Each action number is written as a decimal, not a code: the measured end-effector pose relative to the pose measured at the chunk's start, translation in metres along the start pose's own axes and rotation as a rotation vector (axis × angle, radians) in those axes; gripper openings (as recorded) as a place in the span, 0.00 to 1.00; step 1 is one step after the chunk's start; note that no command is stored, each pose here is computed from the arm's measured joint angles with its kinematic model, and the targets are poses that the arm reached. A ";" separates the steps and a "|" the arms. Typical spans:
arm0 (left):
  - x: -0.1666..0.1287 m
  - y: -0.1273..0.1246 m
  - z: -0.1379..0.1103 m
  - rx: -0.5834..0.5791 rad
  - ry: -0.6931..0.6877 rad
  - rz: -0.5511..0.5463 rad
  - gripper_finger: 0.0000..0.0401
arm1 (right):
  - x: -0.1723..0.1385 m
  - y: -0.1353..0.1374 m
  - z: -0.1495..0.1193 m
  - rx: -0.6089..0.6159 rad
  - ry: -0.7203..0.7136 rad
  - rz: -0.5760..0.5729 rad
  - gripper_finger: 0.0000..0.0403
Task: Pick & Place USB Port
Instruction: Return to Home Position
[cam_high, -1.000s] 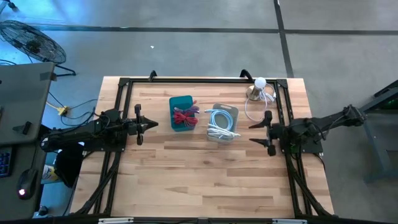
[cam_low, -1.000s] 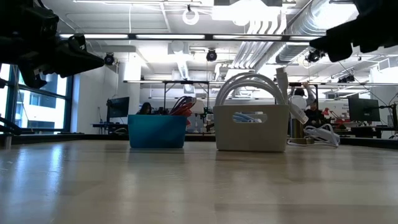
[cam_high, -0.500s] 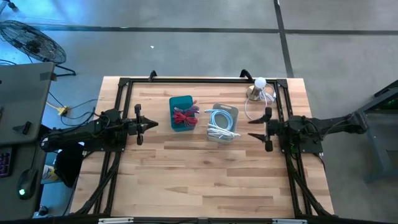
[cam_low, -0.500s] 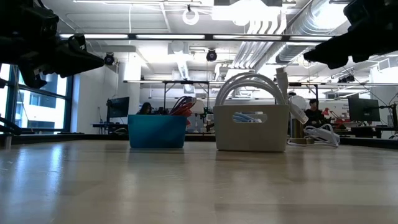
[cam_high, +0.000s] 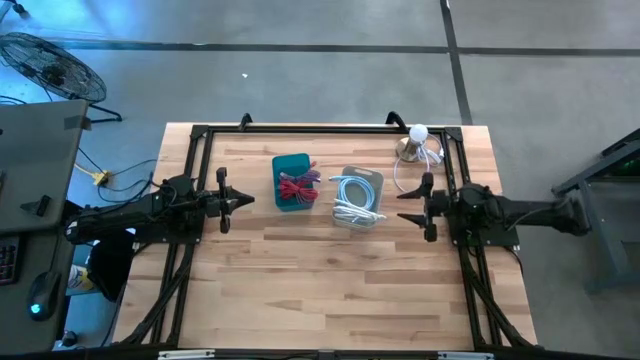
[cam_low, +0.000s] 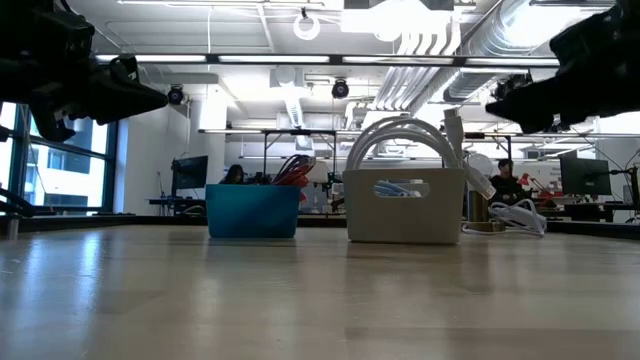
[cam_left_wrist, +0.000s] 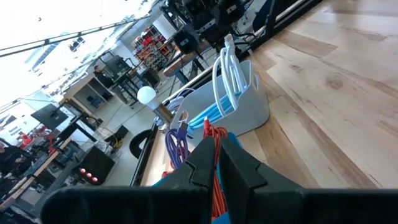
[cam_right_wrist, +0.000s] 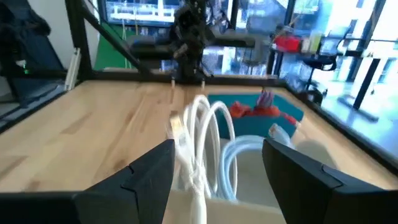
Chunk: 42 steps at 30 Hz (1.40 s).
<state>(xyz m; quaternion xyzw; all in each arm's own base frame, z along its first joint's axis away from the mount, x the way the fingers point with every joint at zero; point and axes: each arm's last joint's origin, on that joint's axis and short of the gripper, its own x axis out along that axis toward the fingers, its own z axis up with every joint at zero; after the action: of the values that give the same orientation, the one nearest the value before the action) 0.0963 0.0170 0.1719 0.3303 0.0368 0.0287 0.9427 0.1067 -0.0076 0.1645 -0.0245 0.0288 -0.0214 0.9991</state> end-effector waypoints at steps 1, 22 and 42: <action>0.000 0.000 0.000 0.000 0.000 0.000 0.05 | 0.000 -0.001 -0.001 0.006 -0.006 0.003 0.59; 0.000 0.000 0.000 0.000 -0.001 -0.002 0.05 | -0.001 -0.003 -0.006 -0.022 0.044 -0.006 0.42; 0.000 0.000 0.000 0.000 0.002 0.000 0.05 | 0.000 -0.003 -0.003 -0.029 0.014 -0.015 0.00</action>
<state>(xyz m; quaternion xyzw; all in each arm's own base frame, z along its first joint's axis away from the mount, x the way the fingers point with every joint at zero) 0.0962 0.0170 0.1720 0.3303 0.0375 0.0290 0.9427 0.1059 -0.0110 0.1613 -0.0392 0.0361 -0.0288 0.9982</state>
